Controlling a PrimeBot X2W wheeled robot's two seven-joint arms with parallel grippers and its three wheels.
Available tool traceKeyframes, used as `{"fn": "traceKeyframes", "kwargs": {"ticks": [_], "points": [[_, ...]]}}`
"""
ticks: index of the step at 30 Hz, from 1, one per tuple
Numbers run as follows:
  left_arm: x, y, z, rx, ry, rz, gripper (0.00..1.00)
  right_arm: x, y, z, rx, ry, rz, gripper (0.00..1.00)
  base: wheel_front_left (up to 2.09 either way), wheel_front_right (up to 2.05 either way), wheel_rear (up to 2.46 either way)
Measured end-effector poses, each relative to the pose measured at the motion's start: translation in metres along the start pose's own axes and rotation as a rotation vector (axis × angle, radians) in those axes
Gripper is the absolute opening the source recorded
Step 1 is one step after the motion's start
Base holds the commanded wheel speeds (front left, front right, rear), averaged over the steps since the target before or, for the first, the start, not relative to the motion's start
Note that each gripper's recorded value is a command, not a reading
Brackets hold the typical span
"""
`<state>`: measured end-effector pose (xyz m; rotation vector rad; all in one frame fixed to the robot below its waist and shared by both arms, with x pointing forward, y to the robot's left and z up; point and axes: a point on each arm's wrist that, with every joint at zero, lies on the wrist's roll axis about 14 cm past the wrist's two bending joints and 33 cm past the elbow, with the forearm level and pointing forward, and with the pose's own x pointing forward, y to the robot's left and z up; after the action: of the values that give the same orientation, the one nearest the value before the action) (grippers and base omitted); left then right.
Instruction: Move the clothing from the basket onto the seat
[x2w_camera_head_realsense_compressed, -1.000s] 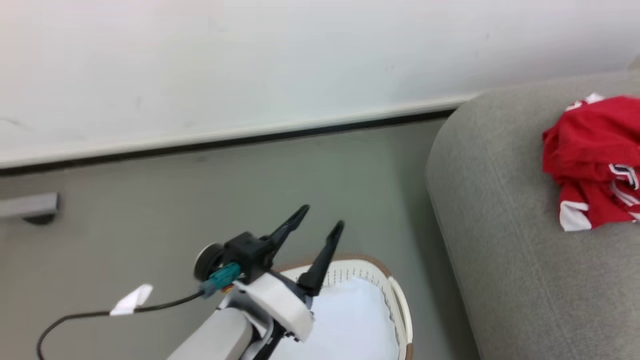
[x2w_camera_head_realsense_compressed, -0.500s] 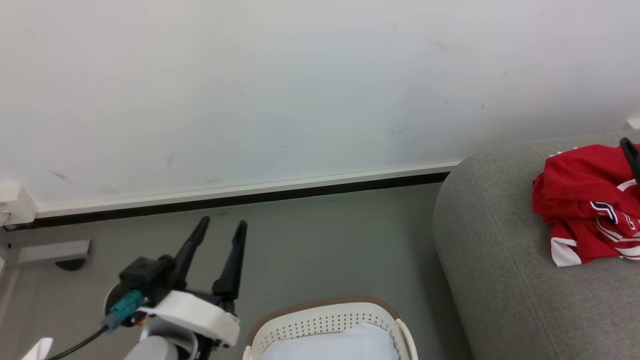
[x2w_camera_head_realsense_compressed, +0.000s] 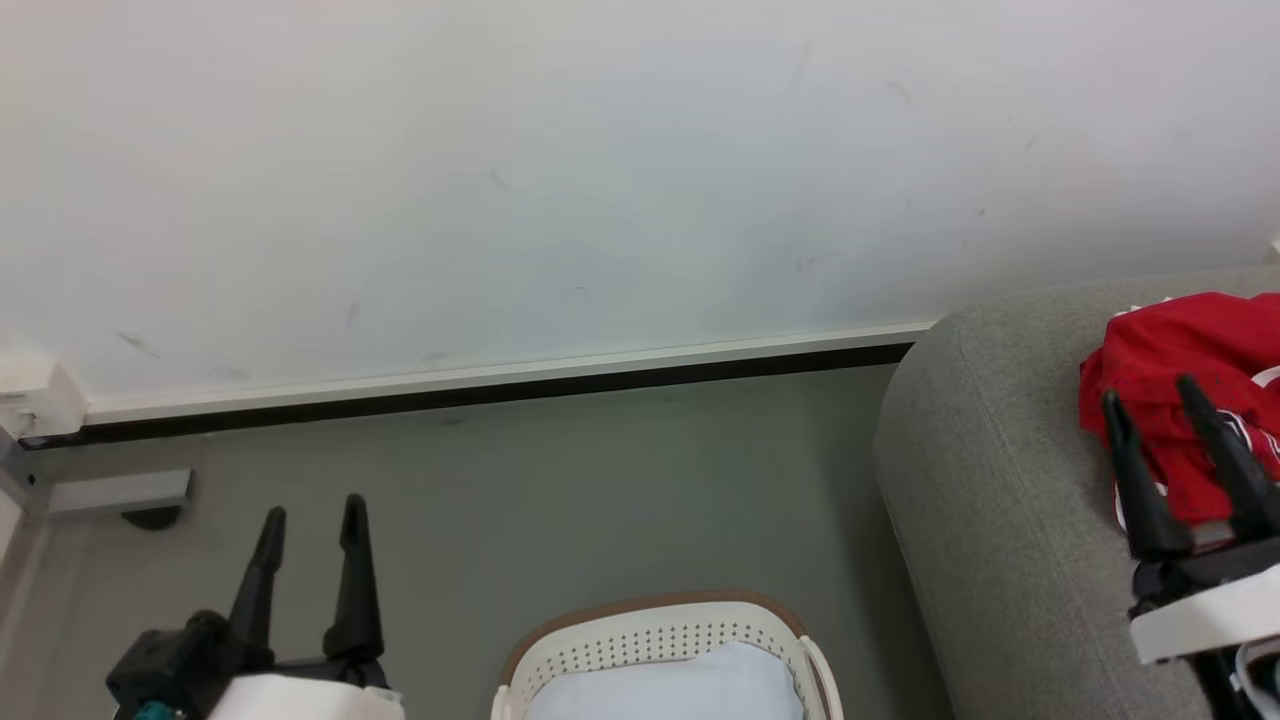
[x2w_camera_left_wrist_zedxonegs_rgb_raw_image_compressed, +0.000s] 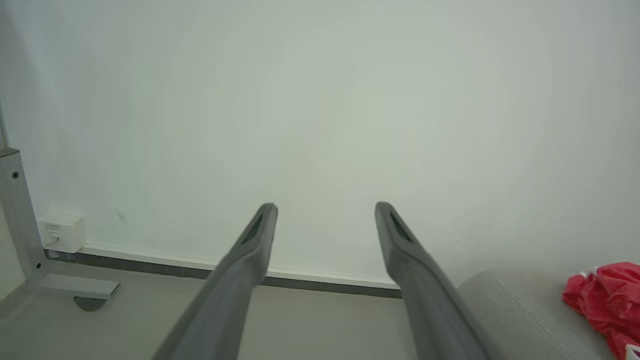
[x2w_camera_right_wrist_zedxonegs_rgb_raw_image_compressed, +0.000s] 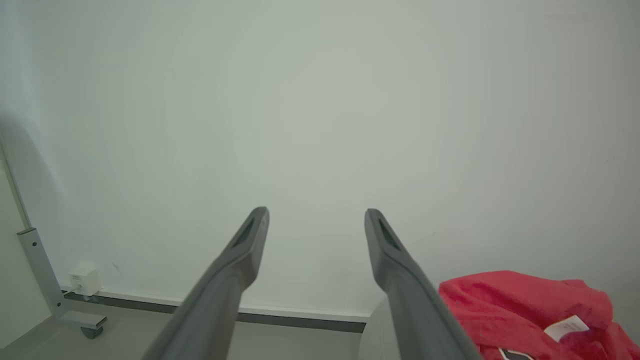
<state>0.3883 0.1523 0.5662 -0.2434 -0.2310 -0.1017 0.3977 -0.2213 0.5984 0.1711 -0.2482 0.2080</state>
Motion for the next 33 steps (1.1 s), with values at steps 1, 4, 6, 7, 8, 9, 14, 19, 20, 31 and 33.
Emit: {"fn": "traceKeyframes", "kwargs": {"ticks": [1, 4, 6, 7, 8, 9, 14, 19, 20, 31, 33], "points": [[-0.002, 0.004, 0.0, 0.002, -0.003, 0.018, 1.0, -0.004, 0.006, -0.004, 0.014, -0.005, -0.001, 1.0, 0.0, 0.0, 0.0], [-0.008, 0.01, -0.005, 0.006, 0.004, 0.053, 1.0, -0.02, 0.018, -0.022, 0.027, 0.023, -0.01, 1.0, 0.0, 0.0, 0.0], [-0.011, 0.014, -0.008, 0.017, 0.011, 0.065, 1.0, -0.028, 0.026, -0.035, 0.033, 0.05, -0.012, 1.0, 0.0, 0.0, 0.0], [-0.012, 0.016, -0.008, 0.021, 0.011, 0.069, 1.0, -0.03, 0.03, -0.037, 0.047, 0.05, -0.014, 1.0, 0.0, 0.0, 0.0], [-0.013, 0.017, -0.008, 0.019, 0.009, 0.071, 1.0, -0.031, 0.031, -0.038, 0.055, 0.045, -0.024, 1.0, 0.0, 0.0, 0.0], [-0.014, 0.019, -0.008, 0.028, 0.008, 0.073, 1.0, -0.033, 0.031, -0.041, 0.046, 0.053, -0.028, 1.0, 0.0, 0.0, 0.0], [-0.027, 0.026, -0.024, 0.061, 0.063, 0.087, 1.0, -0.043, 0.048, -0.062, 0.073, 0.099, -0.024, 1.0, 0.0, 0.0, 0.0], [-0.035, 0.034, -0.038, 0.06, 0.112, 0.093, 1.0, -0.041, 0.057, -0.063, 0.092, 0.092, -0.021, 1.0, 0.0, 0.0, 0.0], [-0.035, 0.035, -0.039, 0.059, 0.116, 0.095, 1.0, -0.041, 0.058, -0.065, 0.089, 0.097, -0.018, 1.0, 0.0, 0.0, 0.0], [-0.037, 0.033, -0.044, 0.044, 0.131, 0.096, 1.0, -0.044, 0.064, -0.082, 0.097, 0.146, -0.017, 1.0, 0.0, 0.0, 0.0], [-0.037, 0.032, -0.045, 0.044, 0.132, 0.094, 1.0, -0.045, 0.065, -0.084, 0.099, 0.154, -0.016, 1.0, 0.0, 0.0, 0.0]]}}
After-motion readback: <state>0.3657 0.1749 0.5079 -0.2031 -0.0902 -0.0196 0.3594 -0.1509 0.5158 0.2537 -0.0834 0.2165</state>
